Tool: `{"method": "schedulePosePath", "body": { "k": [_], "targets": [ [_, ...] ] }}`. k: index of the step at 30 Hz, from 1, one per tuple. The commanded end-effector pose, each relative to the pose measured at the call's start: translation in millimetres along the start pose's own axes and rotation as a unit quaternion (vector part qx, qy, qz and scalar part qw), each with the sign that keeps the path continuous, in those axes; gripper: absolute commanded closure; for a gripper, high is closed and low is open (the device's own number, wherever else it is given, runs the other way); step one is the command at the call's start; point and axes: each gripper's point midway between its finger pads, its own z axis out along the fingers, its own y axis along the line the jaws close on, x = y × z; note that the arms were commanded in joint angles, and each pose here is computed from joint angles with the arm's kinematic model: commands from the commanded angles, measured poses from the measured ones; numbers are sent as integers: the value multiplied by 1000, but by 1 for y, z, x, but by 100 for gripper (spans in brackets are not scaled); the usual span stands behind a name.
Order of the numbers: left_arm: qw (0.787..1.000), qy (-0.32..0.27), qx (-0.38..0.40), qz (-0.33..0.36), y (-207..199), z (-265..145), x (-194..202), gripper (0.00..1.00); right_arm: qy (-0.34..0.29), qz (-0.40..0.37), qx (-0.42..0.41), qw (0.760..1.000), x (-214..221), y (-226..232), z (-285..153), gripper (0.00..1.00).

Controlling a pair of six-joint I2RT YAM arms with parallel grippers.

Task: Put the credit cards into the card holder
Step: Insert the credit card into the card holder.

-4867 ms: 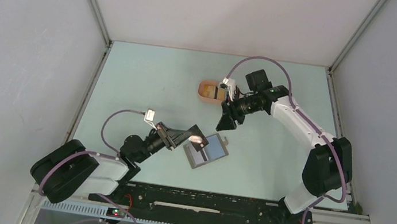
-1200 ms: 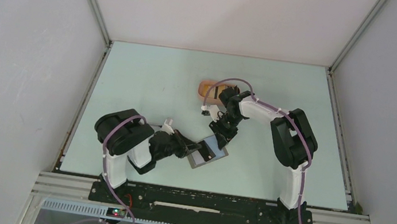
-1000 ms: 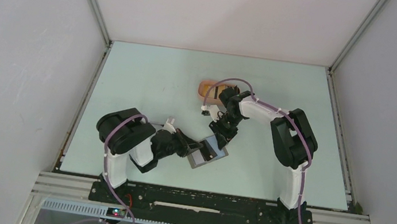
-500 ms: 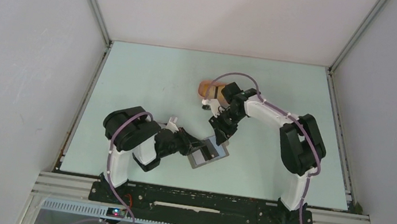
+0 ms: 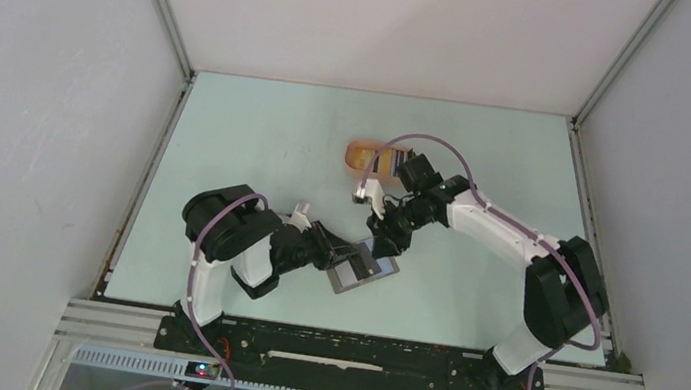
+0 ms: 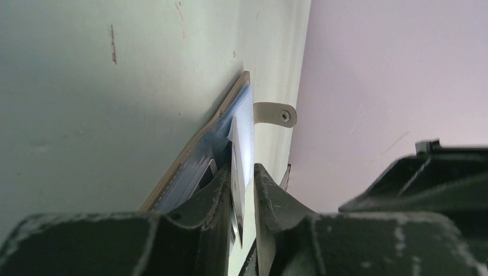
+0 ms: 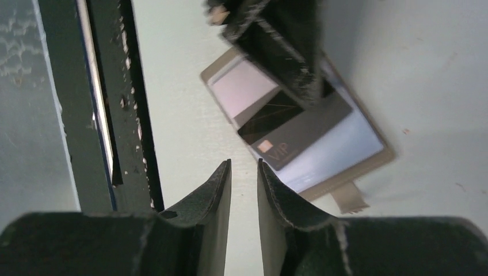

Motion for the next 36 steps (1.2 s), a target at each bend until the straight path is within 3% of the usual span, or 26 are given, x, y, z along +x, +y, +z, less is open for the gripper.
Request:
{"method": "schedulePosePath", "body": {
  "k": [1,6,9,15,36],
  "targets": [
    [999,12,-33,5,21,2,4,75,-65,-188,3,980,-22,26,0,71],
    [999,13,-35,4,23,2,3,75,-73,-309,30,948,-20,36,17,80],
    [999,13,-37,4,24,2,4,75,-58,-341,49,937,-21,38,32,84],
    [999,12,-40,5,27,1,3,75,-17,-343,96,934,-20,24,62,91],
    [999,14,-39,7,28,1,3,74,55,-338,145,928,0,-4,83,92]
  ]
}}
